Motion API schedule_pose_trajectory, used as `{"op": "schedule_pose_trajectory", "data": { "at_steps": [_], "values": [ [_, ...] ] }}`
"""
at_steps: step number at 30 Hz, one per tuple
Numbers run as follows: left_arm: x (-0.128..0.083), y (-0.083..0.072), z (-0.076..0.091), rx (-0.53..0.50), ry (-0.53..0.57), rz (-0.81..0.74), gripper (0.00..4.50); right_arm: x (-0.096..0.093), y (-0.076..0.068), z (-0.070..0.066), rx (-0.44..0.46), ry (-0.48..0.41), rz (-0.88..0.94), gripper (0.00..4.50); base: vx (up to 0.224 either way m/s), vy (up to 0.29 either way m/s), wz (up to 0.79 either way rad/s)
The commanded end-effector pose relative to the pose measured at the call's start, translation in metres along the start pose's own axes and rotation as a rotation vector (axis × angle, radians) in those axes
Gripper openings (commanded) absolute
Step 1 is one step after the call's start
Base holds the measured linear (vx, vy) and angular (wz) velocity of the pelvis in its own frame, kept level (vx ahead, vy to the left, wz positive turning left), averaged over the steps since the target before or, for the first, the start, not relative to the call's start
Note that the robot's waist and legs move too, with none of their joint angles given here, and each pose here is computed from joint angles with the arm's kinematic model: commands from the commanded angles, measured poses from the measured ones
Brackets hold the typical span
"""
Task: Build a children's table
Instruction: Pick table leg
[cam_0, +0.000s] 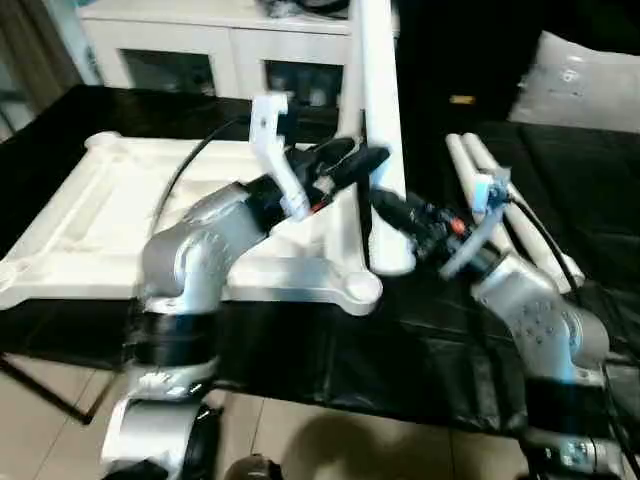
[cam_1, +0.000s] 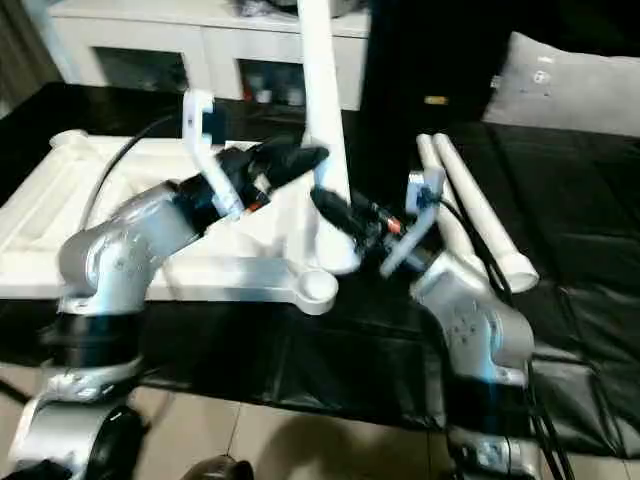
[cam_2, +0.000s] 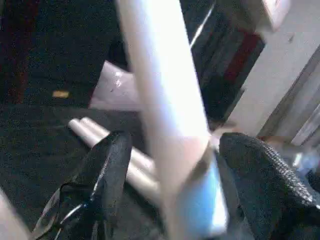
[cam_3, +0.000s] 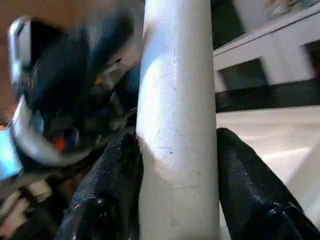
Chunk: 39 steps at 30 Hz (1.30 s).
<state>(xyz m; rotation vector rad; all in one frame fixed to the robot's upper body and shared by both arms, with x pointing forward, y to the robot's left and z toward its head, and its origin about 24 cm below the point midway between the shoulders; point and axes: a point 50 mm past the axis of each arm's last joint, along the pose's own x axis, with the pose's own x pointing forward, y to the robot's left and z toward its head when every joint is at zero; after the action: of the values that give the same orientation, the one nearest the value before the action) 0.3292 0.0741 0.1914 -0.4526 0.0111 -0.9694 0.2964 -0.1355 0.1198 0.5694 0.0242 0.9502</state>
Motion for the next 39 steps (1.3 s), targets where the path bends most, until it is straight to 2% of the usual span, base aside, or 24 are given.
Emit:
{"op": "schedule_pose_trajectory", "data": {
  "at_steps": [1, 8, 11, 12, 13, 14, 15, 16, 17, 19, 20, 22, 24, 26, 27, 32, 33, 36, 39],
  "values": [
    [0.001, -0.001, 0.002, -0.018, 0.005, 0.001, 3.64, 0.002, 0.008, 0.006, -0.026, -0.009, 0.054, 1.89, 0.0, 0.0, 0.0],
    [0.002, -0.004, 0.0, -0.017, 0.01, -0.011, 3.64, 0.002, 0.013, 0.004, -0.026, -0.005, 0.089, 1.89, 0.0, 0.0, 0.0],
    [0.001, -0.006, 0.0, -0.034, -0.015, -0.042, 3.64, 0.001, 0.015, -0.001, -0.019, 0.014, 0.112, 1.89, 0.0, 0.0, 0.0],
    [0.0, -0.006, 0.0, -0.036, -0.018, -0.043, 3.29, 0.0, 0.015, -0.002, -0.024, 0.017, 0.107, 1.89, 0.0, 0.0, 0.0],
    [0.0, -0.006, 0.0, -0.036, -0.018, -0.042, 3.29, 0.0, 0.015, -0.002, -0.025, 0.017, 0.106, 1.89, 0.0, 0.0, 0.0],
    [-0.001, -0.005, 0.0, -0.028, -0.012, -0.029, 3.08, 0.001, 0.013, -0.004, -0.067, 0.029, 0.074, 1.89, 0.0, 0.0, 0.0],
    [-0.001, -0.005, 0.0, -0.028, -0.011, -0.026, 3.08, 0.001, 0.012, -0.004, -0.078, 0.032, 0.066, 1.89, 0.0, 0.0, 0.0],
    [-0.001, -0.003, -0.002, -0.01, -0.001, -0.003, 3.08, 0.003, 0.009, -0.006, -0.15, 0.049, 0.017, 1.89, 0.0, 0.0, 0.0],
    [-0.002, -0.002, -0.002, 0.002, 0.006, 0.01, 2.94, 0.005, 0.008, -0.007, -0.191, 0.058, -0.009, 1.89, 0.0, 0.0, 0.0],
    [-0.001, 0.001, -0.004, 0.037, 0.012, 0.065, 2.94, 0.01, 0.006, -0.009, -0.282, 0.066, -0.062, 1.89, 0.0, 0.0, 0.0],
    [0.0, 0.004, -0.005, 0.081, 0.006, 0.131, 2.94, 0.015, 0.006, -0.012, -0.361, 0.059, -0.102, 1.89, 0.0, 0.0, 0.0],
    [0.002, 0.006, -0.004, 0.104, -0.021, 0.188, 2.94, 0.019, 0.005, -0.013, -0.384, 0.038, -0.132, 1.89, 0.0, 0.0, 0.0],
    [0.004, 0.006, -0.006, 0.154, -0.02, 0.237, 2.94, 0.023, 0.003, -0.013, -0.454, 0.002, -0.197, 1.89, 0.0, 0.0, 0.0],
    [0.007, 0.004, -0.01, 0.264, -0.015, 0.261, 2.94, 0.026, 0.002, -0.014, -0.511, -0.019, -0.235, 1.89, 0.0, 0.0, 0.0],
    [0.009, 0.002, -0.013, 0.319, -0.029, 0.277, 2.6, 0.029, 0.004, -0.017, -0.562, -0.027, -0.238, 1.89, 0.0, 0.0, 0.0],
    [0.013, 0.0, -0.015, 0.342, -0.072, 0.316, 2.38, 0.034, 0.008, -0.022, -0.638, -0.052, -0.237, 1.89, 0.0, 0.0, 0.0],
    [0.014, 0.0, -0.018, 0.36, -0.06, 0.323, 2.21, 0.035, 0.008, -0.023, -0.645, -0.06, -0.241, 1.89, 0.0, 0.0, 0.0],
    [0.015, 0.001, -0.021, 0.382, -0.046, 0.324, 2.12, 0.036, 0.008, -0.023, -0.68, -0.069, -0.242, 1.89, 0.0, 0.0, 0.0],
    [0.015, 0.001, -0.024, 0.315, -0.072, 0.328, 2.09, 0.035, 0.006, -0.025, -0.7, -0.071, -0.245, 1.89, 0.0, 0.0, 0.0]
  ]
}}
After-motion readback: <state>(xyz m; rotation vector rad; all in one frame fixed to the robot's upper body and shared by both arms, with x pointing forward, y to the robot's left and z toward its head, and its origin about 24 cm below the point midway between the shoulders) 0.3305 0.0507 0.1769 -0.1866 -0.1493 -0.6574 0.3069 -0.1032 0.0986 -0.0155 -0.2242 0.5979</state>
